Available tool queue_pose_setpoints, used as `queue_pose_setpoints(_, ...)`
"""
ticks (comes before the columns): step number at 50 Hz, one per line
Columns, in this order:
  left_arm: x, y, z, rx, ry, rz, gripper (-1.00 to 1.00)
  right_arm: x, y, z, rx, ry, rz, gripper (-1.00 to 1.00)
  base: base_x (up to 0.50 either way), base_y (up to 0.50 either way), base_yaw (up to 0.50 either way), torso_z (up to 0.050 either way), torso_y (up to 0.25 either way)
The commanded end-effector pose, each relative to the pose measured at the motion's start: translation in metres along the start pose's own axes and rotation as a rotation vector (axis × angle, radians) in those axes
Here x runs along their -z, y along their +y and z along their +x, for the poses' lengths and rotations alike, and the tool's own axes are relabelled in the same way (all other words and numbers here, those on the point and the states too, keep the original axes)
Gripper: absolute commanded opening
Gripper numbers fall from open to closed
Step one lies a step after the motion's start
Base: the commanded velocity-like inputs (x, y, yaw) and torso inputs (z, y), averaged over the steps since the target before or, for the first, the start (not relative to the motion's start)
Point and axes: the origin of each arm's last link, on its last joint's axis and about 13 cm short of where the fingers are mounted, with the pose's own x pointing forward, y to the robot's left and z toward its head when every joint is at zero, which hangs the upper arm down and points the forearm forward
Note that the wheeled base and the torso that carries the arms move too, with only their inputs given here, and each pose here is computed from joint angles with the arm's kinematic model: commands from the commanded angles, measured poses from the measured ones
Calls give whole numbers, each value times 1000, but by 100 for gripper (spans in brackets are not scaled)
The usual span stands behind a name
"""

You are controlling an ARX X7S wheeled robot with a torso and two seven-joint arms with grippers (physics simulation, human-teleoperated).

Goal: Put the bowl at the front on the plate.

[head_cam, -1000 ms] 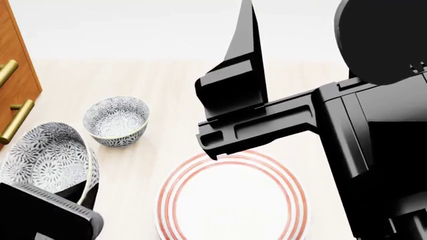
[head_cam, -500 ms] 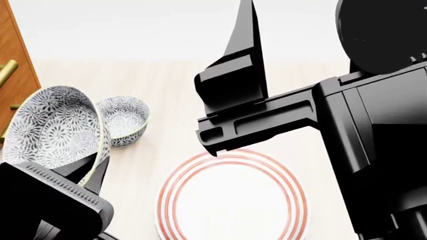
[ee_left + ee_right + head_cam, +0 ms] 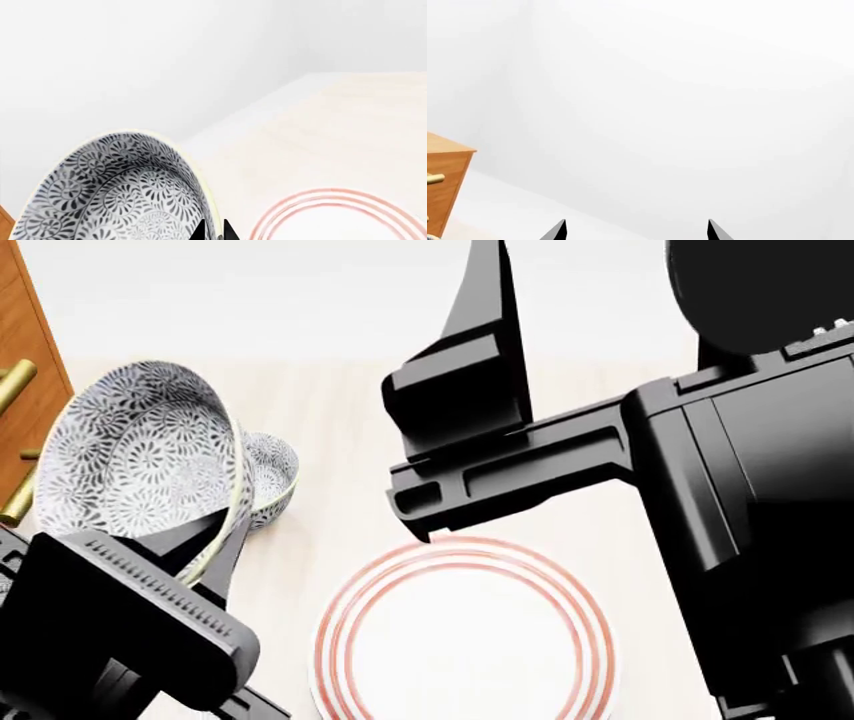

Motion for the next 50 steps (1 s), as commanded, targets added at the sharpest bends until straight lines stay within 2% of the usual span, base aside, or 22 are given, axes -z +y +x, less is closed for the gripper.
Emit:
queue_pose_setpoints(1,-7,5,8,-9,-31,43,-100,-2,0,0,-1,-7,-1,100,0,0,0,0,0)
queue_pose_setpoints(28,-8,11,39,55,-13,154,-100,-17,-8,1,8,-79,35,100,0,0,0,0,0)
queue_pose_setpoints(32,-7,12,42,60,-6,153,-100,-18,-8,1,8,-85,39,100,0,0,0,0,0)
queue_pose_setpoints(35,-7,12,46,72,1,159,-100,-21,-9,1,8,-109,79,100,0,0,0,0,0)
queue_pose_setpoints(50,-4,11,55,101,26,200,-100,-25,-10,4,0,-131,85,100,0,0,0,0,1)
